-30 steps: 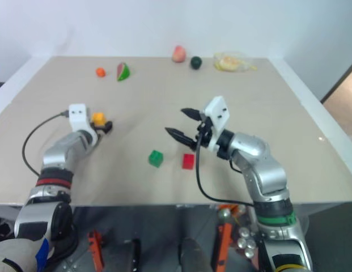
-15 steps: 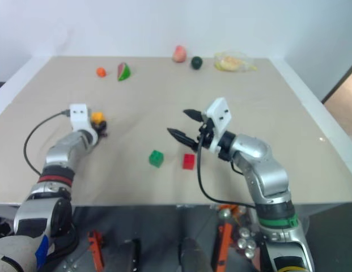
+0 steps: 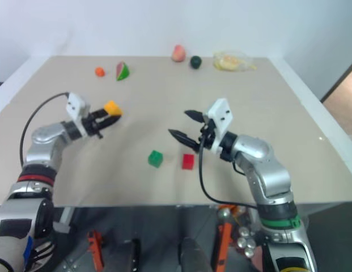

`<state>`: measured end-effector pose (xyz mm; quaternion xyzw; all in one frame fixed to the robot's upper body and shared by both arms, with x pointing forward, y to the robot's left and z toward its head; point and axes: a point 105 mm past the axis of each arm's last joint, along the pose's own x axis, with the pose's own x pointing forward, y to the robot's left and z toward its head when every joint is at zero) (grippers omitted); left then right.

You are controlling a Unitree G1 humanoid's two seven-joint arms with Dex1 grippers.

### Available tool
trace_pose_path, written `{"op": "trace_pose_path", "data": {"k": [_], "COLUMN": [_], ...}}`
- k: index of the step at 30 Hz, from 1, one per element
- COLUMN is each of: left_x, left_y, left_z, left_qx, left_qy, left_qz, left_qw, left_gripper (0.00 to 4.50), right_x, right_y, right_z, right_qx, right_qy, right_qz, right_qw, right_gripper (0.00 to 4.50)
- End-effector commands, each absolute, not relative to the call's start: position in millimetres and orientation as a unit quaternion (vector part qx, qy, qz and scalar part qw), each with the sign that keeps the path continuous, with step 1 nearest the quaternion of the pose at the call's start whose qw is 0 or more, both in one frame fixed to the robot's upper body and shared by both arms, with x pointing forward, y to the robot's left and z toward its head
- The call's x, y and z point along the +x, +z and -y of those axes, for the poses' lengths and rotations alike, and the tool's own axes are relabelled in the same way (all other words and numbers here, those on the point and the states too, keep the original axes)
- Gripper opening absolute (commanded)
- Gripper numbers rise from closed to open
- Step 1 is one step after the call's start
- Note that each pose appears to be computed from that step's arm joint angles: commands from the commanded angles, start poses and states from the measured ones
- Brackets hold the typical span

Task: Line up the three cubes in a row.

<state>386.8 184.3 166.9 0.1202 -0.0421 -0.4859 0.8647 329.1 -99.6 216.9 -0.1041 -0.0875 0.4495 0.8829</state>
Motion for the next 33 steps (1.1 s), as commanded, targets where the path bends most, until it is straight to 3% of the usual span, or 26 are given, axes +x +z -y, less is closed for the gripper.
{"op": "trace_pose_path", "data": {"k": [1,19,33], "left_x": [371,367,365], "left_y": [166,140,127], "left_z": [-198,-174,-173], "left_qx": [0.120,0.123,0.187], "left_qy": [-0.544,-0.622,-0.637], "left_qz": [0.020,-0.048,-0.085], "left_qw": [0.830,0.772,0.743], "left_gripper": [1.30,1.30,1.30], "right_x": [320,312,306], "right_y": [233,236,234], "right_z": [104,115,117], "right_qx": [-0.112,-0.127,-0.124], "right_qy": [0.448,0.437,0.434], "right_qz": [0.117,0.098,0.090], "right_qw": [0.879,0.885,0.888], "right_gripper": [3.89,3.89,3.89]}}
